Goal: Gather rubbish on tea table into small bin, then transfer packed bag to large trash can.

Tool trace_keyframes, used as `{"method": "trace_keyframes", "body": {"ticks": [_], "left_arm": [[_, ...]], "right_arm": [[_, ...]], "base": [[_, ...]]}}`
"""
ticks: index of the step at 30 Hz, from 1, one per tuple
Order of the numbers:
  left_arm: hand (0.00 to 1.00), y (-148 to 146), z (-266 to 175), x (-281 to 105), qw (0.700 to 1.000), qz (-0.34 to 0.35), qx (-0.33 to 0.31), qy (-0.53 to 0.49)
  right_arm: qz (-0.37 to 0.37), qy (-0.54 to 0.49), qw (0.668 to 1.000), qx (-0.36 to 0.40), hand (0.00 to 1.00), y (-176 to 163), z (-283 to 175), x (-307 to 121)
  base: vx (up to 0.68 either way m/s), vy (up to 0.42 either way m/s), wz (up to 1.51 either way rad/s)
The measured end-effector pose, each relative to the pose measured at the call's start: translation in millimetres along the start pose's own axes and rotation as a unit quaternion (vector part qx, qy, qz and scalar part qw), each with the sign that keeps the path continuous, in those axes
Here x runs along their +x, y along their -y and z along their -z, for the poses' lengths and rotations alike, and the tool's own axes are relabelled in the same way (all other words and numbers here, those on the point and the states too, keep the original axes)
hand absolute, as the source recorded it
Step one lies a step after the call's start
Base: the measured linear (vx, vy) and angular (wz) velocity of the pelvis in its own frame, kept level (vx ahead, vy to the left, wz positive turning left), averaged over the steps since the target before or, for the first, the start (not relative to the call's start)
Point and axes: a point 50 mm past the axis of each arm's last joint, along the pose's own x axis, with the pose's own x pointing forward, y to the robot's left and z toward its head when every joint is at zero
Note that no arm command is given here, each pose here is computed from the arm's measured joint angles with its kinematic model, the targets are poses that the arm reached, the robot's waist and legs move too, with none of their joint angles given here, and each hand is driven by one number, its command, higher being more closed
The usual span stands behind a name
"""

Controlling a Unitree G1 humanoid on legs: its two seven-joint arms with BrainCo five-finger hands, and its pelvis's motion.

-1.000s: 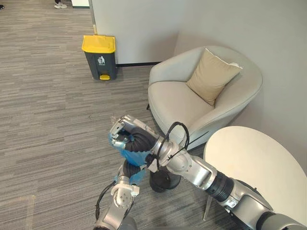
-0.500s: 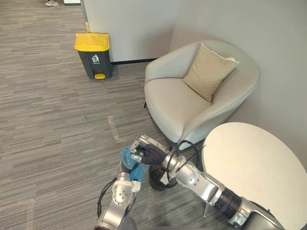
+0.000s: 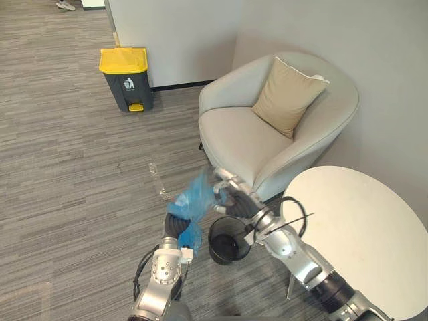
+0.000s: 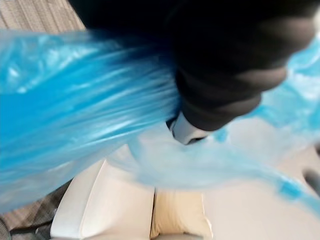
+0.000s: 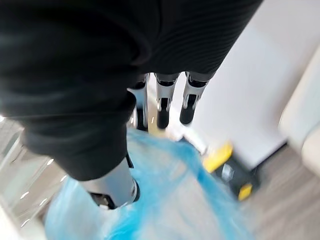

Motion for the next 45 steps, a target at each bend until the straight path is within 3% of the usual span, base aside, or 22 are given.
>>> {"method": "trace_keyframes", "body": {"ticks": [6, 13, 15, 21, 32, 45], "left_arm": [[1.00, -8, 5, -7, 1.000, -0.016, 0.000, -0.011], [1.00, -14, 17, -17, 0.998, -0.037, -0.020, -0.047], [1.00, -13, 25, -18, 0.997, -0.031, -0.019, -0.064], [1.00, -14, 66, -33, 0.986, -0.010, -0.034, -0.163], [1.00, -17, 120, -68, 0.952, 0.011, -0.033, -0.305], [1.00, -24, 142, -88, 0.927, 0.000, -0.034, -0.373]], "right_arm": [[0.101, -0.034, 0.994, -0.027, 0.00, 25, 6, -16], [0.201, -0.160, 0.966, 0.033, 0.00, 27, 30, -54], [0.198, -0.219, 0.953, 0.062, 0.00, 18, 47, -69], [0.149, -0.453, 0.861, 0.177, 0.00, -37, 101, -142], [0.117, -0.610, 0.742, 0.252, 0.00, -79, 120, -212], [0.113, -0.628, 0.721, 0.268, 0.00, -88, 122, -213]], "base": [[0.00, 0.000, 0.00], [0.00, 0.000, -0.01], [0.00, 0.000, -0.04], [0.02, -0.002, -0.06], [0.02, -0.006, -0.01], [0.01, 0.003, 0.00]]}}
